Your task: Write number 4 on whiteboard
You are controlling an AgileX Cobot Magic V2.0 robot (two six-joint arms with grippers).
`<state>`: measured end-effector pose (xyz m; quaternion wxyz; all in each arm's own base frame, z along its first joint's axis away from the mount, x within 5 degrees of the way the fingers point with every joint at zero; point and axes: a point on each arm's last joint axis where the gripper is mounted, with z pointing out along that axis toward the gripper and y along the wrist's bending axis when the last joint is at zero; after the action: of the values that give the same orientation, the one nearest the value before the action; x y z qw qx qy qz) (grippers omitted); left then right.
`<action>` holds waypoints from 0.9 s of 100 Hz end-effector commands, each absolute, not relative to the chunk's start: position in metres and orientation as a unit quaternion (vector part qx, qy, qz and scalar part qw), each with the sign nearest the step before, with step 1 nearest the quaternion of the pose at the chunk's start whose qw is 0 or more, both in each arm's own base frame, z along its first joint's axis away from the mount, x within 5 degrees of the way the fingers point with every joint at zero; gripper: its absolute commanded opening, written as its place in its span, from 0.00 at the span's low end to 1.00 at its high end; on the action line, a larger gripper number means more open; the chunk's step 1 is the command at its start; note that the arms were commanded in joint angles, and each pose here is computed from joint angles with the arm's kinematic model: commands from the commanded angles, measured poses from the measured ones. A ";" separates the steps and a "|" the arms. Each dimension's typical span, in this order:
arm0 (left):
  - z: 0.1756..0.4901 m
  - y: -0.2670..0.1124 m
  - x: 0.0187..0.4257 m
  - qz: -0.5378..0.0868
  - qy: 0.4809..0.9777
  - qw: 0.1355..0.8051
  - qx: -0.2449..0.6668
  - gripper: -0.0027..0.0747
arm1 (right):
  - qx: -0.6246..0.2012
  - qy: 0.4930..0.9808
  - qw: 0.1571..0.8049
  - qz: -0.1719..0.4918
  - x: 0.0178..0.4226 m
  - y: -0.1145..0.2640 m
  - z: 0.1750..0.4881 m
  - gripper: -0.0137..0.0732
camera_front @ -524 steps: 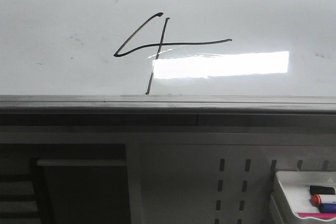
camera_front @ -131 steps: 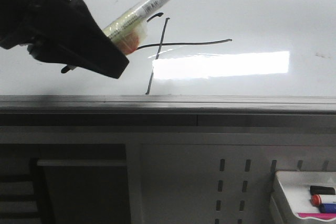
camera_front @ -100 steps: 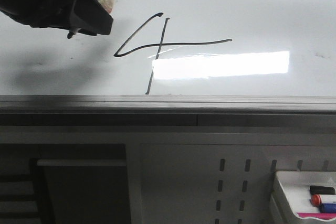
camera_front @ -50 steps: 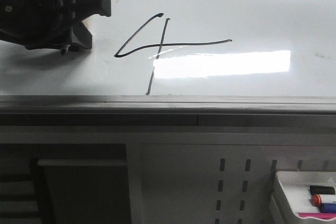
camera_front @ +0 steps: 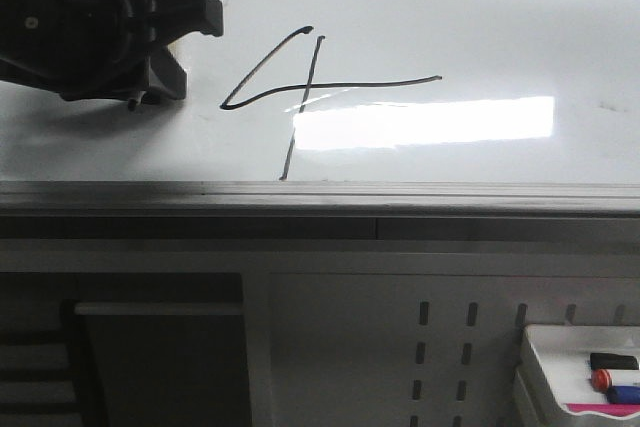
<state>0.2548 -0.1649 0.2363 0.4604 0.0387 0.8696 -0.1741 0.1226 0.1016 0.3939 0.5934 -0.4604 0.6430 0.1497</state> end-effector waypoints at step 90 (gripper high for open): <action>0.236 -0.162 0.261 -0.159 0.867 0.472 0.013 0.29 | -0.419 0.632 0.632 0.158 0.122 0.098 0.410 0.08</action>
<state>0.2549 -0.1647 0.2363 0.4605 0.0366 0.8696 -0.1742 0.1228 0.1017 0.3948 0.5964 -0.4544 0.6436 0.1539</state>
